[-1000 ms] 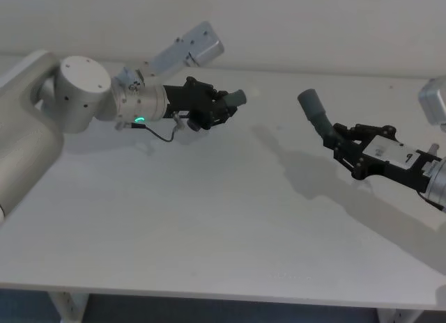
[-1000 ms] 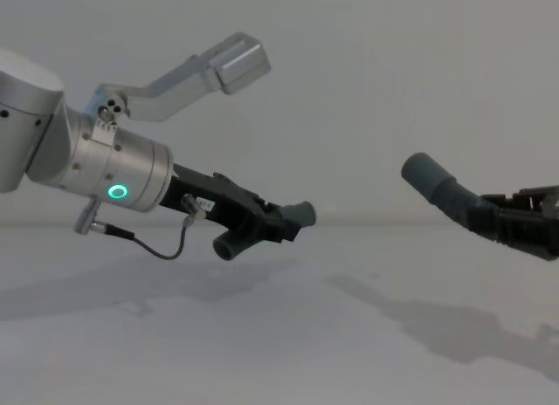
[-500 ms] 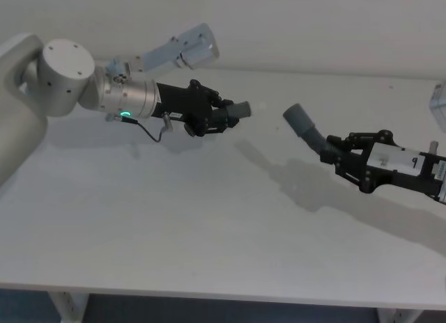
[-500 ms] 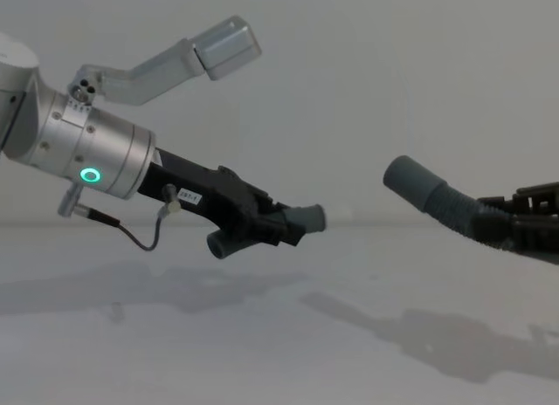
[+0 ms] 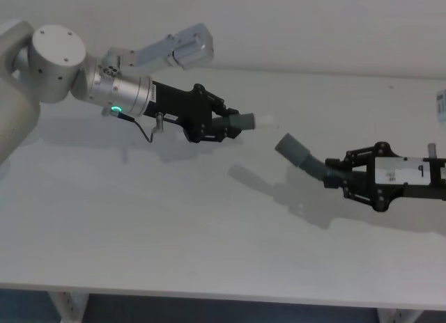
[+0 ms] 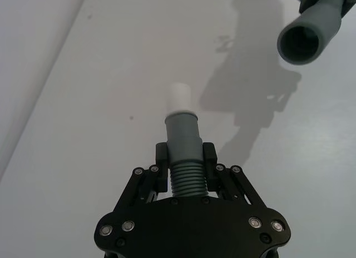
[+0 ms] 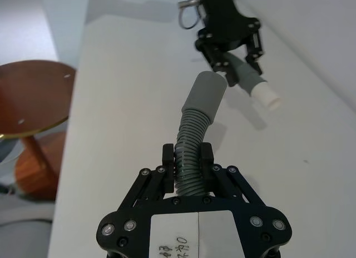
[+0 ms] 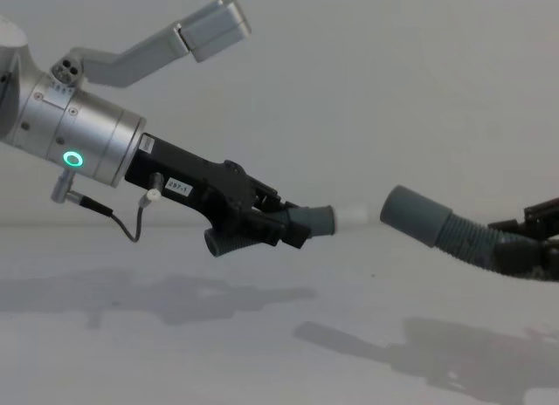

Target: Use both hands to pick up one end of the pipe from the table, align the ends, and insert them.

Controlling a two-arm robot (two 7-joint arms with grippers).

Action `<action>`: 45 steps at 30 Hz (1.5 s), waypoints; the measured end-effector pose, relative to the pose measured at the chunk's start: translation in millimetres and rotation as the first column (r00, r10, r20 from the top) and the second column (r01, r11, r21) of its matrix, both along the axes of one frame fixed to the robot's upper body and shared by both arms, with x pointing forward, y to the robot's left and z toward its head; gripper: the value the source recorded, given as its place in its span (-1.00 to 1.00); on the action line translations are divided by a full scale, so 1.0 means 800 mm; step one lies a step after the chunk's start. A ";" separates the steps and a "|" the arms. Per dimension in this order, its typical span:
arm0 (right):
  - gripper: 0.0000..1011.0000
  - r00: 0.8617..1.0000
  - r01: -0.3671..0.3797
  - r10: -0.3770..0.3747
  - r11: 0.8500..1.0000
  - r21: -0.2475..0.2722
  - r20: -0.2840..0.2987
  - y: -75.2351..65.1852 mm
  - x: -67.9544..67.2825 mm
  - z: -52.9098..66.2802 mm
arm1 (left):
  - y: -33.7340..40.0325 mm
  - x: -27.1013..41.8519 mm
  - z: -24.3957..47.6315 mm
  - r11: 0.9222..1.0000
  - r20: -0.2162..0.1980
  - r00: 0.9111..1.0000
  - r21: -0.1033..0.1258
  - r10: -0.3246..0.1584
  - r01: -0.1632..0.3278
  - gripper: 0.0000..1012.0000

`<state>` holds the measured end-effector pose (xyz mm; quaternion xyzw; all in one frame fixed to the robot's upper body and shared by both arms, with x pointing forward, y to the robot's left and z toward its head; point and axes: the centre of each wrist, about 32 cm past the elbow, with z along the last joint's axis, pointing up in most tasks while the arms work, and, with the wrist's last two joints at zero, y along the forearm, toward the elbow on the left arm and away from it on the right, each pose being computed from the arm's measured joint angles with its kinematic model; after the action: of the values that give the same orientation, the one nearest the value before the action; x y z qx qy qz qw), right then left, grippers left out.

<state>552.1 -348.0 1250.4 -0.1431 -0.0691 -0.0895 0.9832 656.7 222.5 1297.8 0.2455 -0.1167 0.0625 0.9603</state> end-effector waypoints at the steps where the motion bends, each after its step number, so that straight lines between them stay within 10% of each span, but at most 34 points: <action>1: -0.48 1.000 -0.007 0.007 1.000 -0.004 -0.001 -0.001 0.001 0.001 | 0.0001 0.0004 0.0007 1.000 -0.002 1.000 0.000 -0.007 0.007 -0.29; 25: -0.48 0.994 -0.111 0.109 0.989 -0.095 -0.022 -0.010 0.022 0.015 | -0.0200 0.0065 0.0207 0.977 -0.062 0.975 0.006 -0.214 0.215 -0.29; 45: -0.48 0.995 -0.091 0.087 0.988 -0.126 -0.040 -0.021 0.025 0.012 | -0.0287 0.0050 0.0273 0.967 -0.105 0.963 0.034 -0.248 0.252 -0.29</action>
<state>571.8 -364.6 1260.4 -0.2041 -0.0639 -0.0383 0.9761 660.7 199.5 1319.7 0.2543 -0.1001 -0.0743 0.9591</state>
